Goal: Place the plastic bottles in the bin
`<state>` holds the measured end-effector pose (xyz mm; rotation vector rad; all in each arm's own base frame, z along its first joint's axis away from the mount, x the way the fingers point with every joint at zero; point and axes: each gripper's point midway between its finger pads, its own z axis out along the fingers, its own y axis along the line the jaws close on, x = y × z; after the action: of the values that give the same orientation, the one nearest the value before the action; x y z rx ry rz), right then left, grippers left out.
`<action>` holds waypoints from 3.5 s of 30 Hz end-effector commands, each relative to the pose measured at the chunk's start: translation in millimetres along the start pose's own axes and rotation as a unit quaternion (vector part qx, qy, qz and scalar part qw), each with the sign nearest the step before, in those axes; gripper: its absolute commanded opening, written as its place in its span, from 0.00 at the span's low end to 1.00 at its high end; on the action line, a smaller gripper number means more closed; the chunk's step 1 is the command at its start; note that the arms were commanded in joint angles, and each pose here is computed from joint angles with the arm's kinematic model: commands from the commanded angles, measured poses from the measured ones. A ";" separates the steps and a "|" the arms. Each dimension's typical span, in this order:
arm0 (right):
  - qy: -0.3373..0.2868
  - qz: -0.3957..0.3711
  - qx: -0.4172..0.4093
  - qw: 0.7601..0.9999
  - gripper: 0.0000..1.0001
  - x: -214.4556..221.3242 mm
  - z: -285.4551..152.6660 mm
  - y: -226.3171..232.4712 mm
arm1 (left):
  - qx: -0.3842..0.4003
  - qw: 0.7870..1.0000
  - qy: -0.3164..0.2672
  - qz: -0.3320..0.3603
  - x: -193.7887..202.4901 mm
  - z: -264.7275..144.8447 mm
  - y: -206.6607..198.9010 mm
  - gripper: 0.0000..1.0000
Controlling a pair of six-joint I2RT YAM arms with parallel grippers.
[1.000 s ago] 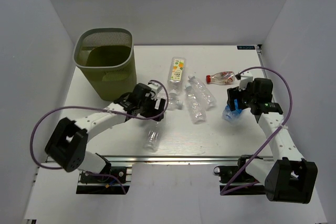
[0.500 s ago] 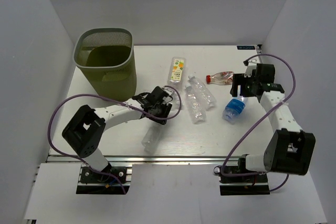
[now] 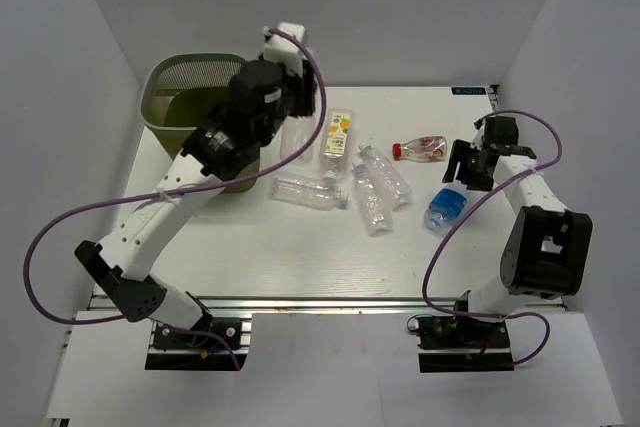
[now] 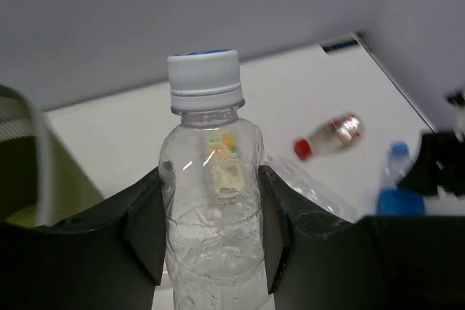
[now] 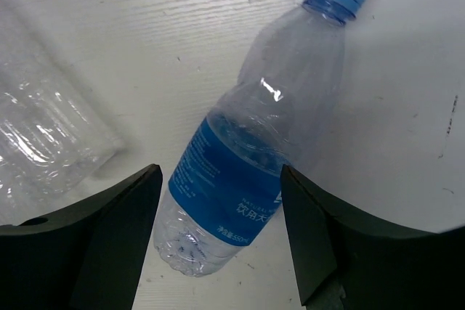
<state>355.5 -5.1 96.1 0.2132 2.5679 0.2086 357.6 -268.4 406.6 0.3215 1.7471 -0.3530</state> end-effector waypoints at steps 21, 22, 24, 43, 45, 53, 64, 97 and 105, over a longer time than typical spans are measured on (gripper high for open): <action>0.030 0.050 0.068 0.996 0.81 39.5 9.5 -37.2 | -0.489 0.863 -0.124 -0.035 -90.7 -33.4 292.6 0.49; 0.030 0.052 0.069 0.996 0.81 40.2 11.1 -37.7 | -0.482 0.869 -0.105 -0.027 -78.2 -23.5 296.5 0.57; 0.026 0.054 0.072 0.996 0.81 39.8 19.2 -40.3 | -0.477 0.874 -0.087 -0.027 -59.2 -20.3 301.6 0.89; 0.044 0.063 0.008 0.997 0.28 20.5 68.2 -28.6 | 0.162 0.971 0.152 0.086 117.1 6.1 50.7 1.00; 0.011 0.008 -0.009 1.000 0.18 1.4 54.4 -24.6 | 0.178 0.961 0.182 0.106 146.9 0.0 40.2 1.00; -0.220 -0.264 -0.269 0.900 0.08 -122.6 -73.8 102.0 | 0.186 0.928 0.279 0.165 249.3 -0.4 27.9 1.00; -0.343 -0.332 -0.574 0.666 0.05 -186.1 -196.9 358.3 | 0.169 0.935 0.267 0.160 269.5 -32.7 7.1 1.00; -0.586 -0.236 -0.575 0.520 0.90 -115.0 -228.3 617.4 | 0.136 0.952 0.268 -0.065 268.4 -100.5 -36.4 1.00; -0.641 -0.238 -0.492 0.539 0.90 -189.4 -285.1 558.8 | -0.046 0.941 0.228 -0.247 258.7 -84.0 -7.1 1.00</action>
<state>418.1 551.6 426.4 -0.7202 0.8097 0.9976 212.8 -240.2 157.8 0.2094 2.3242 -0.5831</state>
